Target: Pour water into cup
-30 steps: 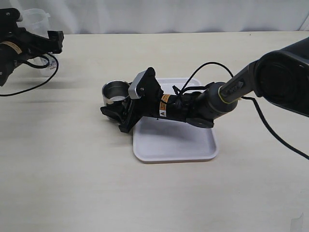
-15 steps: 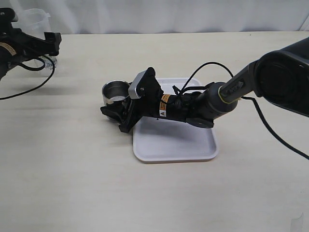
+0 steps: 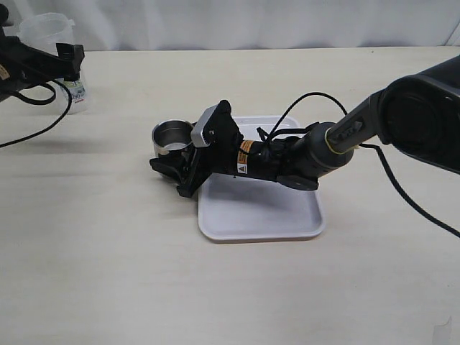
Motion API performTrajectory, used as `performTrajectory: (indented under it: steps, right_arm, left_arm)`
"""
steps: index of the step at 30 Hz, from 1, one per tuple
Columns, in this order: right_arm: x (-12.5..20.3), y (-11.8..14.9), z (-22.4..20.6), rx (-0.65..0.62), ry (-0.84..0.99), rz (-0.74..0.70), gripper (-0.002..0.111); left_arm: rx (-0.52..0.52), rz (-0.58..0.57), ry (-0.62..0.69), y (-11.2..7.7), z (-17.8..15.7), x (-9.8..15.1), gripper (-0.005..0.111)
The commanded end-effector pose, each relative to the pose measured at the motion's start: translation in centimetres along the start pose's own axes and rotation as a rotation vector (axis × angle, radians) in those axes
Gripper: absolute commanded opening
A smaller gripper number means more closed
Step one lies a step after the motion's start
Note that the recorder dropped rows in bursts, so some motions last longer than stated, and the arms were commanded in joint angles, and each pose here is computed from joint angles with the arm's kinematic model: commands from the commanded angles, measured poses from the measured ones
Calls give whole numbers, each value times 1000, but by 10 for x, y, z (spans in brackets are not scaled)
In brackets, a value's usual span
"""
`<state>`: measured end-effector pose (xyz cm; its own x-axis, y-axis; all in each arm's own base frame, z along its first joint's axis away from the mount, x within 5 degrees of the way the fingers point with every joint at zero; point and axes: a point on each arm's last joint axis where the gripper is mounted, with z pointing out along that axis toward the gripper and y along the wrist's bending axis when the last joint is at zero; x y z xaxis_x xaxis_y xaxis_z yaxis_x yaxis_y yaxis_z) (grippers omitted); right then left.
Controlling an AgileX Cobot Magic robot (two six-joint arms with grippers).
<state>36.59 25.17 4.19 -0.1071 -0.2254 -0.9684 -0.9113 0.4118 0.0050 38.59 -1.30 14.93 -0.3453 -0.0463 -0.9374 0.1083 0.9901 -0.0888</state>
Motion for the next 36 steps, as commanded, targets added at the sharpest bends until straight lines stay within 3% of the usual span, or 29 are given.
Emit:
performTrajectory:
  steps: [1,17,29,36]
  right_arm:
    - [3,0,-1,7,35,-1,4]
    - [3,0,-1,7,35,-1,4]
    - [3,0,-1,7,35,-1,4]
    - [3,0,-1,7,35,-1,4]
  left_arm:
    - [5,0,-23,-4,-14,-10,103]
    - [-34,28,-83,-12,-86,-71,103]
    - [-71,-62,-170,-19,-160,-121,103]
    - [-96,-77,-207,-23,-204,-137,103]
